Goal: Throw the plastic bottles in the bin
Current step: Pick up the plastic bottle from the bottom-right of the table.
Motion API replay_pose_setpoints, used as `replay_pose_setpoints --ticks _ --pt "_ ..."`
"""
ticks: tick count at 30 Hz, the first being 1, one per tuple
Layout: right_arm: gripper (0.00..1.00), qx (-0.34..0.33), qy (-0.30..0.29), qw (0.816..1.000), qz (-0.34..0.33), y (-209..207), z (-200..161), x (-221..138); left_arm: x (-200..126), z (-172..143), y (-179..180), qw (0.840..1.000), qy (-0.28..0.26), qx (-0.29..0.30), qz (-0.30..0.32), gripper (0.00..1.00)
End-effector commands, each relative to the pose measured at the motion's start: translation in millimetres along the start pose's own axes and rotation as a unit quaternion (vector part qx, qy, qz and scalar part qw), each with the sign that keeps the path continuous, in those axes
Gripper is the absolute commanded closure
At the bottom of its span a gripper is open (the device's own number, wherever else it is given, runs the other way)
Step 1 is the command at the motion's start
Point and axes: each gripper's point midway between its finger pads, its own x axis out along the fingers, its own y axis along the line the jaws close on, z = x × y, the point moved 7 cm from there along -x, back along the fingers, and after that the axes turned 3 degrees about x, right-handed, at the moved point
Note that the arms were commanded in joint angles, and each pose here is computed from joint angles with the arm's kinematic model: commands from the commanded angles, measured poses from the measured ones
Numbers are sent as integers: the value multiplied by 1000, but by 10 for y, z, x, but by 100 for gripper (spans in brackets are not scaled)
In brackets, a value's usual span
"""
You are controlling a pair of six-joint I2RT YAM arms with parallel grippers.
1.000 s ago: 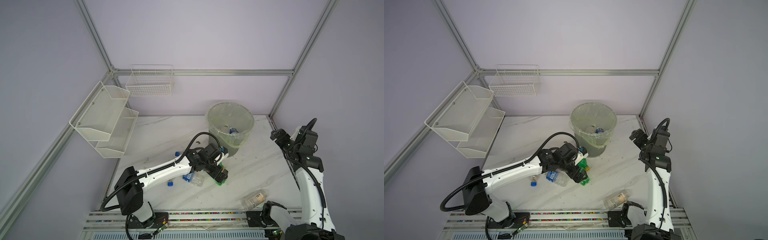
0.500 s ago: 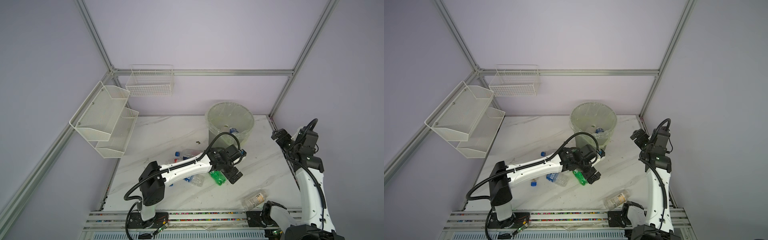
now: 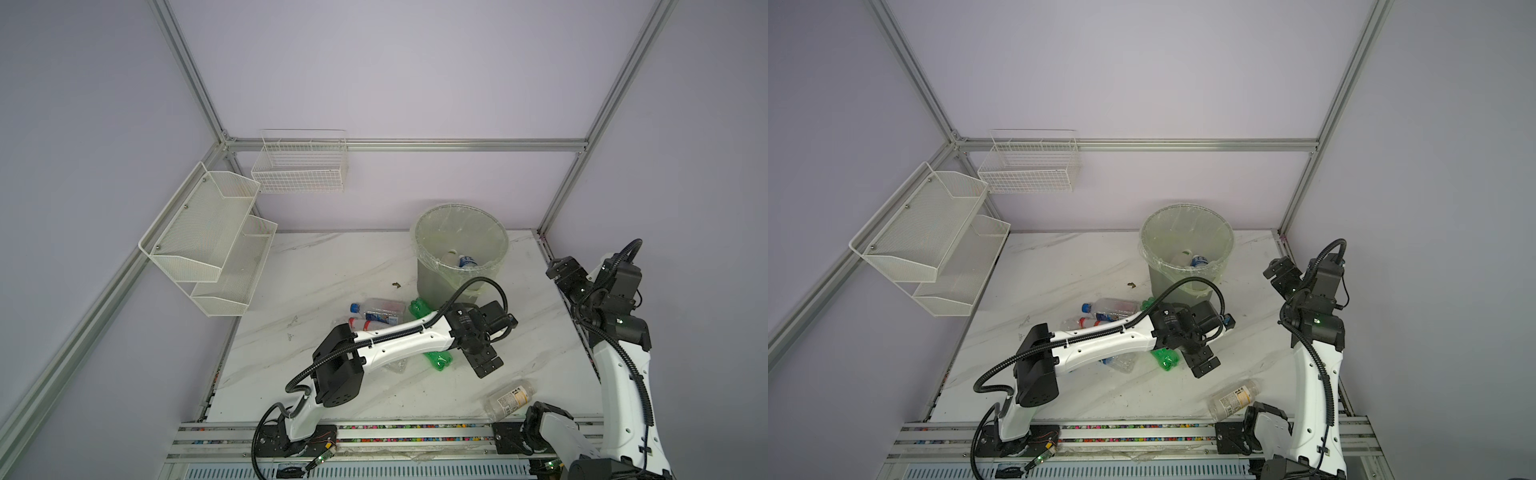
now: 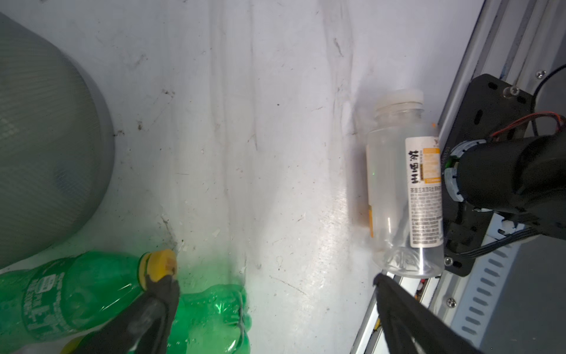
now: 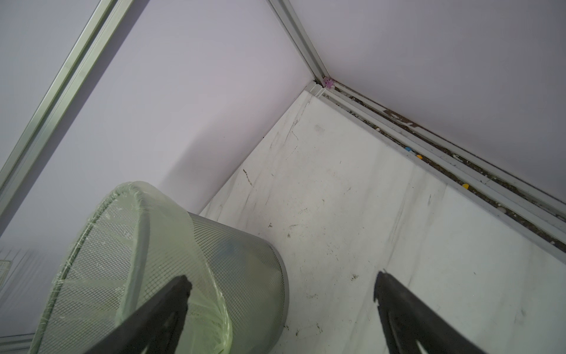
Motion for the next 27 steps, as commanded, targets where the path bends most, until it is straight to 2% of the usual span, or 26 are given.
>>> replay_pose_setpoints --ticks 1,8,14,20,23,27 --pt "3 1 -34 999 9 102 150 -142 -190 231 -120 999 -31 38 -13 0" --pt "3 14 -46 999 11 127 207 -181 -155 375 -267 996 -46 51 -51 0" --pt "3 27 -40 999 4 144 270 -133 -172 403 -429 993 -50 39 -95 0" --pt "3 20 -57 998 -3 215 461 -97 -106 339 -618 991 -36 53 -121 0" --pt "3 21 -50 999 2 273 539 -21 -31 341 -688 988 -28 39 -150 0" --pt "3 19 -51 998 8 335 601 -22 149 305 -750 988 -9 24 -152 0"
